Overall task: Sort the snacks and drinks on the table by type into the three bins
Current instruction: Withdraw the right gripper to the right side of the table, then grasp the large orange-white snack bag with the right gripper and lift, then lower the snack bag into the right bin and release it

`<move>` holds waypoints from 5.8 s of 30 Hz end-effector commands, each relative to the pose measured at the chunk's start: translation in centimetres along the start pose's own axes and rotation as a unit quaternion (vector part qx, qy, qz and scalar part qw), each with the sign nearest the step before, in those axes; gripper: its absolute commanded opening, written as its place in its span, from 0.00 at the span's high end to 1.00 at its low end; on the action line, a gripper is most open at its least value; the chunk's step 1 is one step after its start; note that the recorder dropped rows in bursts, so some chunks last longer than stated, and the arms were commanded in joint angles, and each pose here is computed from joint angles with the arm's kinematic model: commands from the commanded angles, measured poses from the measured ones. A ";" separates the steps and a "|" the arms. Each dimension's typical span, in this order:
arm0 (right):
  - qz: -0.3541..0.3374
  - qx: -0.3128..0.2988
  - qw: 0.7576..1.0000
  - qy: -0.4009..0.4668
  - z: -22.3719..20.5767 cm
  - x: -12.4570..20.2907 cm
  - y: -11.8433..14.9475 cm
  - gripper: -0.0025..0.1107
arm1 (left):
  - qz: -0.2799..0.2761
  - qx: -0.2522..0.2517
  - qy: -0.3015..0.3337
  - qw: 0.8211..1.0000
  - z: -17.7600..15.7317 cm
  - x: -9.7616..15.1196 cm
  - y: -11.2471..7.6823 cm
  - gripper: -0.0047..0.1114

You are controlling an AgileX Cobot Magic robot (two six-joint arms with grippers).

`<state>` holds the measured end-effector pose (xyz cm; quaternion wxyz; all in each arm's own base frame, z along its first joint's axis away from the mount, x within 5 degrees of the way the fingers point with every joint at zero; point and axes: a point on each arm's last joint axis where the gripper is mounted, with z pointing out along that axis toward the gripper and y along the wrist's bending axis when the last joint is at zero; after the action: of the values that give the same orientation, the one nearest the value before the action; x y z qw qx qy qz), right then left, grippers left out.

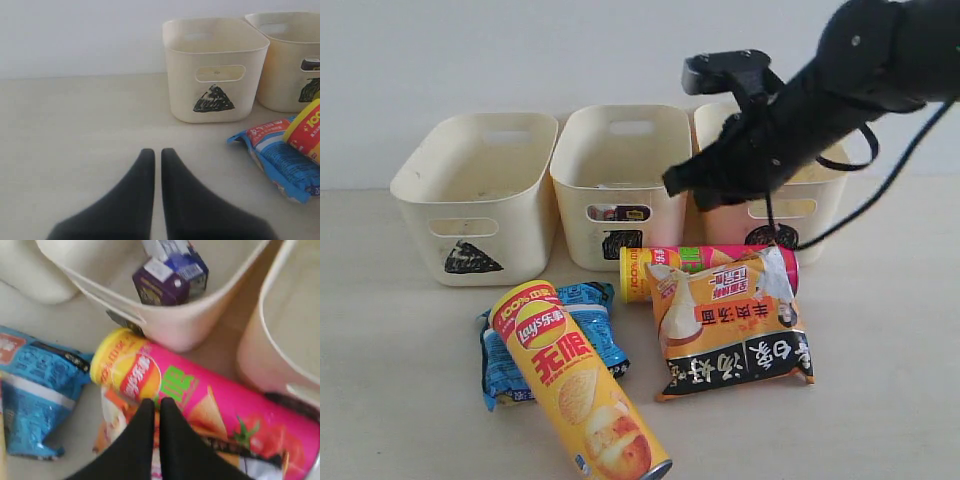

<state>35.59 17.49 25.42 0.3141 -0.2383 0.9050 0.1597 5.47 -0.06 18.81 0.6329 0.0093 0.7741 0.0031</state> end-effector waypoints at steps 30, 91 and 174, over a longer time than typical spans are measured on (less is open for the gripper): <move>0.160 -0.214 0.964 0.013 -8.6 12.3 -4.4 0.98 | 0.002 0.000 -0.002 1.000 0.0 0.1 0.0 0.92; 0.288 -0.279 0.916 0.001 1.9 14.6 -15.7 0.27 | 0.002 0.000 -0.002 1.000 0.0 0.1 0.0 0.92; 0.142 0.027 0.930 -0.338 -10.6 -4.0 -17.7 0.98 | 0.002 0.000 -0.002 1.000 0.0 0.1 0.0 0.92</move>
<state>41.65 -0.74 33.15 0.5743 -0.0370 0.7802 0.2453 5.47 -0.06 18.81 0.6329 0.0093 0.7741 0.0031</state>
